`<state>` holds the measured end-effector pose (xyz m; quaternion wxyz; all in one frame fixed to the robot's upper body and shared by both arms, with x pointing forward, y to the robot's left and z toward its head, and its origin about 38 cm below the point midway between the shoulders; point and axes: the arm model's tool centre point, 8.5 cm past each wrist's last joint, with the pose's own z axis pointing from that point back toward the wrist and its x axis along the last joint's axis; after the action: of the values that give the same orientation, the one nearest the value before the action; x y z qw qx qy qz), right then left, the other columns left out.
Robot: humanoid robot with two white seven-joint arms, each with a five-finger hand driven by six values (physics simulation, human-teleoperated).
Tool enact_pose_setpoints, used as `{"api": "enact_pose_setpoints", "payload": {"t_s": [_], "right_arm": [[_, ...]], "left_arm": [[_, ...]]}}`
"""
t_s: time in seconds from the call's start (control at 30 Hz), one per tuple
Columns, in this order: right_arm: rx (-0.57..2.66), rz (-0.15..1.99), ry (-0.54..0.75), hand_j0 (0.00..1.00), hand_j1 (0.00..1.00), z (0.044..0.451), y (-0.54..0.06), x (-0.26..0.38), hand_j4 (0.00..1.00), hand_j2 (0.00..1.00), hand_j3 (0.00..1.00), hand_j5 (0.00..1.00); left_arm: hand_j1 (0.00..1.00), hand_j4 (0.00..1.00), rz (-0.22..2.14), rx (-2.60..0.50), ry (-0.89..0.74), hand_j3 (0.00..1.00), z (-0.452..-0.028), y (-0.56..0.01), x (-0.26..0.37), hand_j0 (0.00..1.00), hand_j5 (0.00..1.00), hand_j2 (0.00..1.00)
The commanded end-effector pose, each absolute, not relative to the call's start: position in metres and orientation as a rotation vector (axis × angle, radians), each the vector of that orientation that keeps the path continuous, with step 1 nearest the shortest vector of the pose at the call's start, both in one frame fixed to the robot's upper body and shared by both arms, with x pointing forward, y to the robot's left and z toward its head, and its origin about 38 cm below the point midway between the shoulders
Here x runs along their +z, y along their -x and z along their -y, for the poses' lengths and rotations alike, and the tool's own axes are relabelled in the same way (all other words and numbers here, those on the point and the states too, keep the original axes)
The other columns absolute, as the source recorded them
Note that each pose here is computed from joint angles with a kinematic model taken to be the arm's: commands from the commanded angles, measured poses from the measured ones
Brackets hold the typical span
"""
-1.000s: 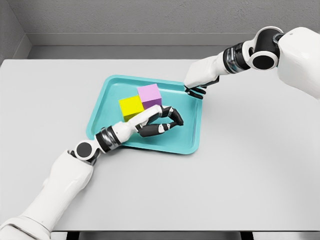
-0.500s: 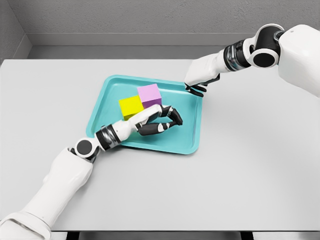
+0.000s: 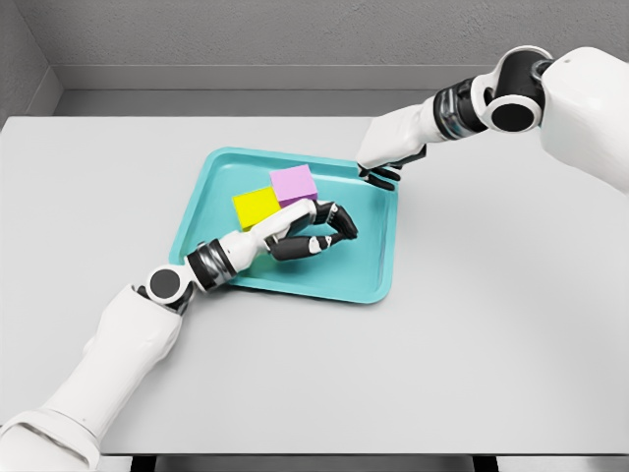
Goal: Push two cubes
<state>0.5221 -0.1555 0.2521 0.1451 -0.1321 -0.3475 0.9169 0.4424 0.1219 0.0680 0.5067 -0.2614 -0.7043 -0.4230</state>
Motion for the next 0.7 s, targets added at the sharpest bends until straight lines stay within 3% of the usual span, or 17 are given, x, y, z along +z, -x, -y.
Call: {"api": "enact_pose_setpoints", "payload": {"t_s": [0.0, 0.67], "right_arm": [[2.638, 1.005, 0.380, 0.15, 0.15, 0.155, -0.522, 0.253, 0.15, 0.15, 0.15, 0.15], [2.645, 1.009, 0.377, 0.16, 0.16, 0.150, -0.522, 0.252, 0.16, 0.16, 0.16, 0.16]], "left_arm": [[0.48, 0.48, 1.668, -1.028, 0.603, 0.48, -0.129, -0.442, 0.057, 0.48, 0.48, 0.48], [0.49, 0.49, 1.640, -1.048, 0.583, 0.49, -0.138, -0.443, 0.051, 0.49, 0.49, 0.49]]}}
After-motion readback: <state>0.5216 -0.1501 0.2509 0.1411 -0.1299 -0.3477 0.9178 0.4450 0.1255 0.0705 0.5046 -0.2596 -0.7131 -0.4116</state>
